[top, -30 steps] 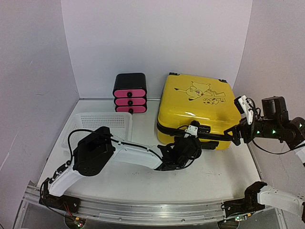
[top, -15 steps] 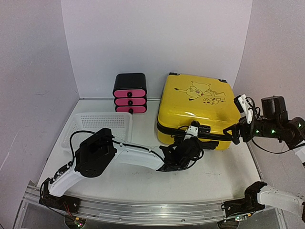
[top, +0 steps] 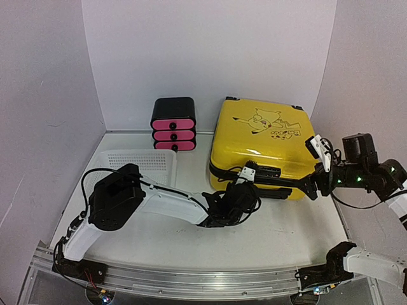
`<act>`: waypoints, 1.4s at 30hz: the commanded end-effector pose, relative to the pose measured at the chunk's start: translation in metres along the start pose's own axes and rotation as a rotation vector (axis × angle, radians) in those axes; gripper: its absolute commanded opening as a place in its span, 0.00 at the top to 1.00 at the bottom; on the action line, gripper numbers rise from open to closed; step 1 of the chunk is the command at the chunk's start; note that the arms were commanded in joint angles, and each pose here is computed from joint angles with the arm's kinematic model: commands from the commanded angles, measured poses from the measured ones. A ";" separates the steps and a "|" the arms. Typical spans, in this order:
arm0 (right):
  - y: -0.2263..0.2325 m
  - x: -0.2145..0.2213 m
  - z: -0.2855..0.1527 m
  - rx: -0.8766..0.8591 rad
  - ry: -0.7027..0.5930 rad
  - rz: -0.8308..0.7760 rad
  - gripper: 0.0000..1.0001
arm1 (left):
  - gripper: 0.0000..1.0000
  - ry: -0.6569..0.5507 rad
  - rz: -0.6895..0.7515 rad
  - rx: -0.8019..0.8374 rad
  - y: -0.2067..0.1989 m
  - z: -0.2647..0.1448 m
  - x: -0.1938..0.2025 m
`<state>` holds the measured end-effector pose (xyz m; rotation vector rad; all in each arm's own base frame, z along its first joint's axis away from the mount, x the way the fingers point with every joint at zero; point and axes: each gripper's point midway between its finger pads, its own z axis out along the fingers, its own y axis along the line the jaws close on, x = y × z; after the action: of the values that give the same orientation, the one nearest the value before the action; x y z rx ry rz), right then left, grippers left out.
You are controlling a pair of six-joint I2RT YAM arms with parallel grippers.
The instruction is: Open, take out, and arrange the luggage
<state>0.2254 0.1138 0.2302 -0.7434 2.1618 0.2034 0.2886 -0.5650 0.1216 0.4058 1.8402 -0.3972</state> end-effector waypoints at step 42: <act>0.060 0.014 0.192 -0.072 0.266 -0.794 0.46 | 1.00 0.057 -0.021 0.190 0.109 -0.014 -0.024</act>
<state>0.2868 0.2276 0.0823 -1.7617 1.9665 -0.1329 0.3122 -0.4804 0.1208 0.6305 1.8935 -0.5949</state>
